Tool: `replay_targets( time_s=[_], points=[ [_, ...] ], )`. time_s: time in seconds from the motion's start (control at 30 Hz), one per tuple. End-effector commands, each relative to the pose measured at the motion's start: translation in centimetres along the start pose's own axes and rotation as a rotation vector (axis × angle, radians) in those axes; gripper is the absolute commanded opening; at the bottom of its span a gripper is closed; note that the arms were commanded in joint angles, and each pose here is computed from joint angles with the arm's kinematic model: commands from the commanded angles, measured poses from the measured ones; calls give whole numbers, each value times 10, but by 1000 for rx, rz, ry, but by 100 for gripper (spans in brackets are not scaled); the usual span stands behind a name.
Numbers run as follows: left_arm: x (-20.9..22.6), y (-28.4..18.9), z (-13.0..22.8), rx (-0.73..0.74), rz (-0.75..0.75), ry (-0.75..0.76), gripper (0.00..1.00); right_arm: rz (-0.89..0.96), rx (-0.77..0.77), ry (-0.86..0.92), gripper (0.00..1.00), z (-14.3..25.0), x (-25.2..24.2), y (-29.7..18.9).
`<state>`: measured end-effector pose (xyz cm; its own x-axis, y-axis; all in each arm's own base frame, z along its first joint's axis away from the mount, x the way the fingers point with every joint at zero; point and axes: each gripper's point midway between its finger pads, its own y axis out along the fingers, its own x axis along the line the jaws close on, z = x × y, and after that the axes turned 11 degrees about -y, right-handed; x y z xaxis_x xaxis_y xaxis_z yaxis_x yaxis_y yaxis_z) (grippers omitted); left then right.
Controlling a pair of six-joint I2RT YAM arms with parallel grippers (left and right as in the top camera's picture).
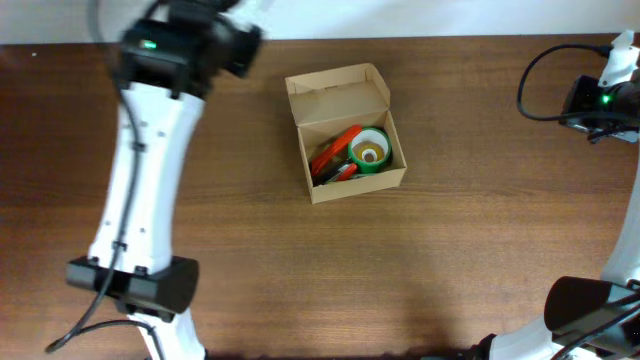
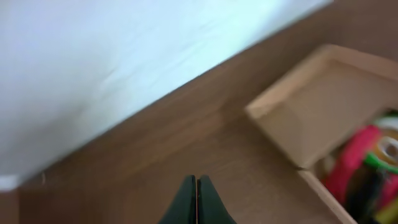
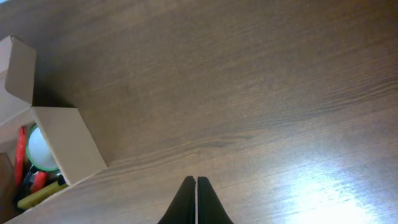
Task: Pack container
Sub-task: 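Release the red marker and raise the left arm away from the box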
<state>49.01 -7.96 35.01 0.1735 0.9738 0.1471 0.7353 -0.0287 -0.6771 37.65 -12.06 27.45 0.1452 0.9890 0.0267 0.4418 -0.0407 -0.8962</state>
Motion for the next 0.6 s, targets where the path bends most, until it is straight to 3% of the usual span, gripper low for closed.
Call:
replay_targets(
  time_s=[0.0,0.13,0.4,0.57],
  points=[
    [51,-5,7,-6,-29,-253,2,-12,25,-5,4,6,0,6],
    [84,23,44,88,-43,-411,2,-110,56,-33,4,14,22,25],
    [64,81,111,257,124,-526,2,-198,174,-172,4,49,87,85],
    [53,99,130,313,164,-564,2,-274,264,-280,4,74,141,120]
  ],
)
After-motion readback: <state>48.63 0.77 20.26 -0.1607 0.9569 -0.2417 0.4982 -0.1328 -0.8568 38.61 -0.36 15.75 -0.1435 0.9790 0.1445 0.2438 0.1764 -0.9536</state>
